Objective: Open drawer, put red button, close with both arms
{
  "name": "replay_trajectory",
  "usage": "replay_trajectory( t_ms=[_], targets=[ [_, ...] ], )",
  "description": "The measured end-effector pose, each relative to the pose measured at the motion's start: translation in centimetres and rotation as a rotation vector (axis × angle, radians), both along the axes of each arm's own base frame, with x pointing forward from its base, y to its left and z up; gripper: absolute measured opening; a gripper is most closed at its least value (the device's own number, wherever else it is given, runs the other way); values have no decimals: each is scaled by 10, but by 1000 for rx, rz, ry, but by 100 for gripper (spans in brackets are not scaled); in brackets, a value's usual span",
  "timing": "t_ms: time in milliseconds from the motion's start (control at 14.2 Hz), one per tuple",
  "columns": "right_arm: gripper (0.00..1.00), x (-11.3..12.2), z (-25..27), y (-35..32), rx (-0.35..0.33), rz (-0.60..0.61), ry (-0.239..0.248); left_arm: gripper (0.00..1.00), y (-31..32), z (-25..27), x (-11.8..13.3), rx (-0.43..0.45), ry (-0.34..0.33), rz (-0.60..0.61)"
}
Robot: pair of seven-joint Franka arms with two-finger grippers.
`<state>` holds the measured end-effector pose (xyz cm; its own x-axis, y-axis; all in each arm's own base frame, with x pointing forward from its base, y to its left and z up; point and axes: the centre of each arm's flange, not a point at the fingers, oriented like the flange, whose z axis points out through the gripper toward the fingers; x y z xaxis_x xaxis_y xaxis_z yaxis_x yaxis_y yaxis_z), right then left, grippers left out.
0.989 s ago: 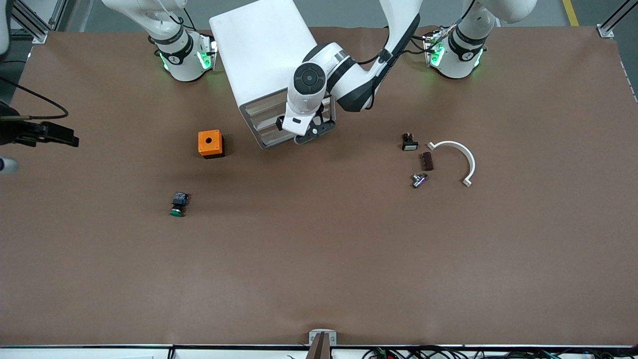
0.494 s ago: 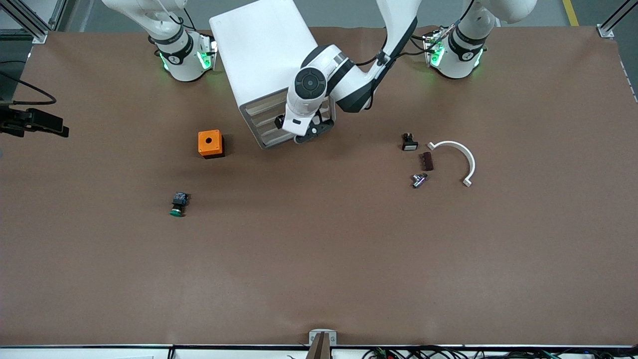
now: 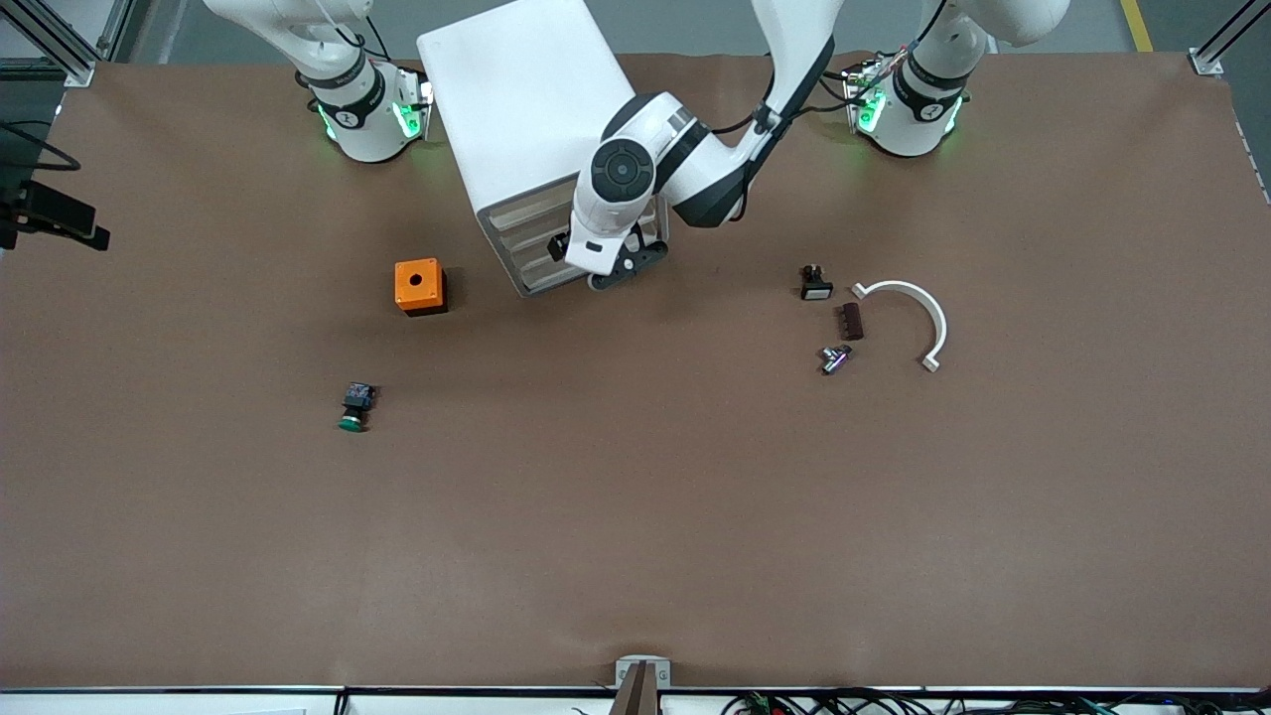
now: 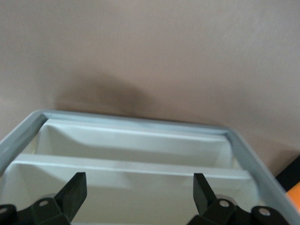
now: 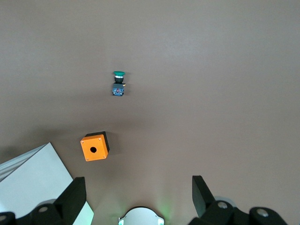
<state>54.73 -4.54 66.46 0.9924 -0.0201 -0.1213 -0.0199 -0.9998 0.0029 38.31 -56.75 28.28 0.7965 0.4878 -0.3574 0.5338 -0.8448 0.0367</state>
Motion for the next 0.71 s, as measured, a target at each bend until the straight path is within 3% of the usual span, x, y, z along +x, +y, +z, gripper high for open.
replay_trajectory(
  t_ms=[282, 424, 706],
  targets=[
    [100, -6, 3, -3, 1, 1, -4, 100, 42, 21, 72, -24, -48, 98],
    [100, -9, -1, -5, 1, 5, -29, 100, 70, 37, 105, -22, -94, 122],
    [100, -30, -4, -8, 3, 2, -72, 100, 119, 71, 144, -63, -166, 86]
  ],
)
